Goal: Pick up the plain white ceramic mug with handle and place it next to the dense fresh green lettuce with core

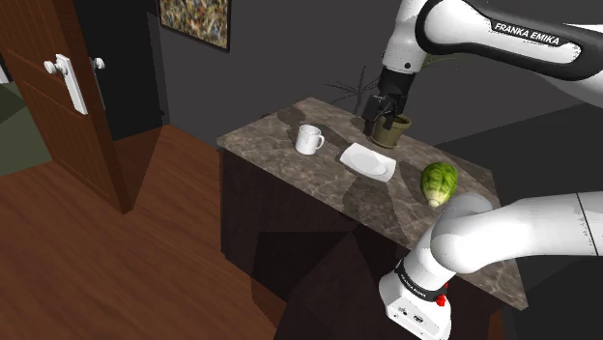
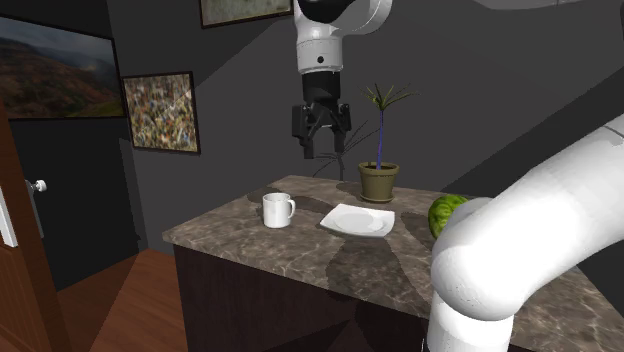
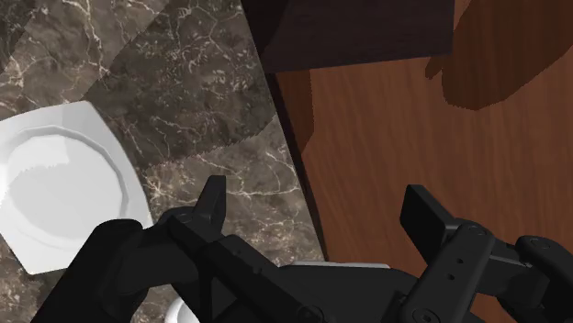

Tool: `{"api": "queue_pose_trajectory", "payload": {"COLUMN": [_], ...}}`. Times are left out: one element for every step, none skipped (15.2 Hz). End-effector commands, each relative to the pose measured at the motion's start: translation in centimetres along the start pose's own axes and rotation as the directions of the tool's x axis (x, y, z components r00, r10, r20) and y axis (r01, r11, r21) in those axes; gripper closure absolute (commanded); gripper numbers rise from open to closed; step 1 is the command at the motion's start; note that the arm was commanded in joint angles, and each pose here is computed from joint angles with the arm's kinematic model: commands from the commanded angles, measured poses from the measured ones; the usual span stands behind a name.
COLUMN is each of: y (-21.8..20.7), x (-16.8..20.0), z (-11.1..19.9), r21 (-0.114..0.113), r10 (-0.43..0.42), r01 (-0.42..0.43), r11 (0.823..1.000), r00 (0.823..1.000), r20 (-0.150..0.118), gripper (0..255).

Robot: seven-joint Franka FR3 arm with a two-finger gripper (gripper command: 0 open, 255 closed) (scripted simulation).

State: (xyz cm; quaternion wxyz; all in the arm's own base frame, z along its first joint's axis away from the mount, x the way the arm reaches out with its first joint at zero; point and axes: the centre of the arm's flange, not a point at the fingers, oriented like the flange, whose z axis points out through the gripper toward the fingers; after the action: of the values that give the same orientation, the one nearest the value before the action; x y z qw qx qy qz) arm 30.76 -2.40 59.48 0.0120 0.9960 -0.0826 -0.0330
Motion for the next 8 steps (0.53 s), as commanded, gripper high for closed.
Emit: {"api": "queue_pose_trajectory", "payload": {"y": [0.0,0.3,0.5,0.8,1.0,1.3,1.6,1.8], "x": [0.0,1.1,2.2,3.3,4.5,5.6,6.7,7.8], "z": [0.0,0.6,1.2,1.8,2.4,3.0,3.6,4.2], "r21": [0.000,0.001,0.002,0.003,0.004,0.005,0.006,0.007], "r10": [0.000,0.002,0.003,0.005,0.007,0.009,0.010,0.012], "r01": [0.000,-0.002,-0.003,-0.005,-0.007,-0.009,-0.010,-0.012], "r11": [1.000,1.000,1.000,1.000,1.000,1.000,1.000,1.000], "r00": [1.000,1.000,1.000,1.000,1.000,1.000,1.000,1.000], "r20": [0.000,-0.002,-0.004,-0.007,-0.009,-0.011,-0.013,-0.015], "gripper": [0,0,0,0,0,0,0,0]}}
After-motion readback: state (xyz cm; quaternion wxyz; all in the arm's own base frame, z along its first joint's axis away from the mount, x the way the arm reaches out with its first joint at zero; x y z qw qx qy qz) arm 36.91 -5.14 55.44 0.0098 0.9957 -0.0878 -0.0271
